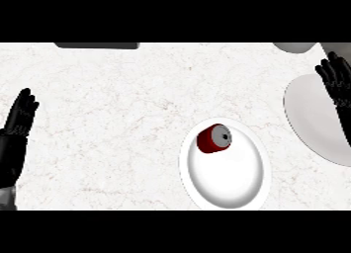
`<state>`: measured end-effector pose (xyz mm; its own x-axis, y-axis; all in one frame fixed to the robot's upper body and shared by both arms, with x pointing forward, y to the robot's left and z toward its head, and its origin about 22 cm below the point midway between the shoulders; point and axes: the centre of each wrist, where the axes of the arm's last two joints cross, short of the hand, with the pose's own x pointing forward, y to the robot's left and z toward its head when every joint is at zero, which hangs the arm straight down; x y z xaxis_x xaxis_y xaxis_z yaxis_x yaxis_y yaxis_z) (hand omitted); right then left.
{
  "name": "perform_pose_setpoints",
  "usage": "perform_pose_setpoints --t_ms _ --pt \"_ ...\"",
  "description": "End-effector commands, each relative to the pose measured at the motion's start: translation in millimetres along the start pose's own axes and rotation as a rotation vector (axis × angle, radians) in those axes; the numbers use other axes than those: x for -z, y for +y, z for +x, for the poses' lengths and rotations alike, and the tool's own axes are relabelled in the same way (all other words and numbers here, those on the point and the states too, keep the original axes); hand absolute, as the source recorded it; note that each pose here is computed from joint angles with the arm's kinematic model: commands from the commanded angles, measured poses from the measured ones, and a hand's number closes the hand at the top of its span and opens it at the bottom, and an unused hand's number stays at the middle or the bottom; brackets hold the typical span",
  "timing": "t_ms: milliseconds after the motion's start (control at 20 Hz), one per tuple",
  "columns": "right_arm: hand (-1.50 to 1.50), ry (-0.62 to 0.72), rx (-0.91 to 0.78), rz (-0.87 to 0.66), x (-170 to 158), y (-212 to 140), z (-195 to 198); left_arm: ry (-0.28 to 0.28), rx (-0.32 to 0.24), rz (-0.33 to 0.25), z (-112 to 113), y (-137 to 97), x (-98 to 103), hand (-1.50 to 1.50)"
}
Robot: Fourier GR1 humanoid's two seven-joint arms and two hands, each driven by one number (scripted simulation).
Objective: Pick the can from the plate and place it in the plate
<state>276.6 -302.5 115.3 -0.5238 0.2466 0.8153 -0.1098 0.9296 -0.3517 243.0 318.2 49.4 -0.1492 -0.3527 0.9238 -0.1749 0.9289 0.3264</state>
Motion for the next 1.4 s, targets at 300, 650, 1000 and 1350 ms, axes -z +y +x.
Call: perform_pose_setpoints --t_ms 300,650,1000,1350 --pt "1.50 0.121 -0.366 0.080 6 -37 -4 0.250 -0.109 -0.072 -26 -24 0 0.00" --pt "-1.50 0.184 0.187 -0.278 -84 95 -104 0.326 -0.181 -0.121 -14 -37 23 0.00" --pt "-1.50 0.219 -0.017 -0.063 -79 72 -99 0.333 -0.166 -0.124 -14 -44 38 0.00" --pt "-1.50 0.290 -0.109 0.061 -55 62 -56 0.330 -0.157 -0.121 -27 -33 35 0.00"
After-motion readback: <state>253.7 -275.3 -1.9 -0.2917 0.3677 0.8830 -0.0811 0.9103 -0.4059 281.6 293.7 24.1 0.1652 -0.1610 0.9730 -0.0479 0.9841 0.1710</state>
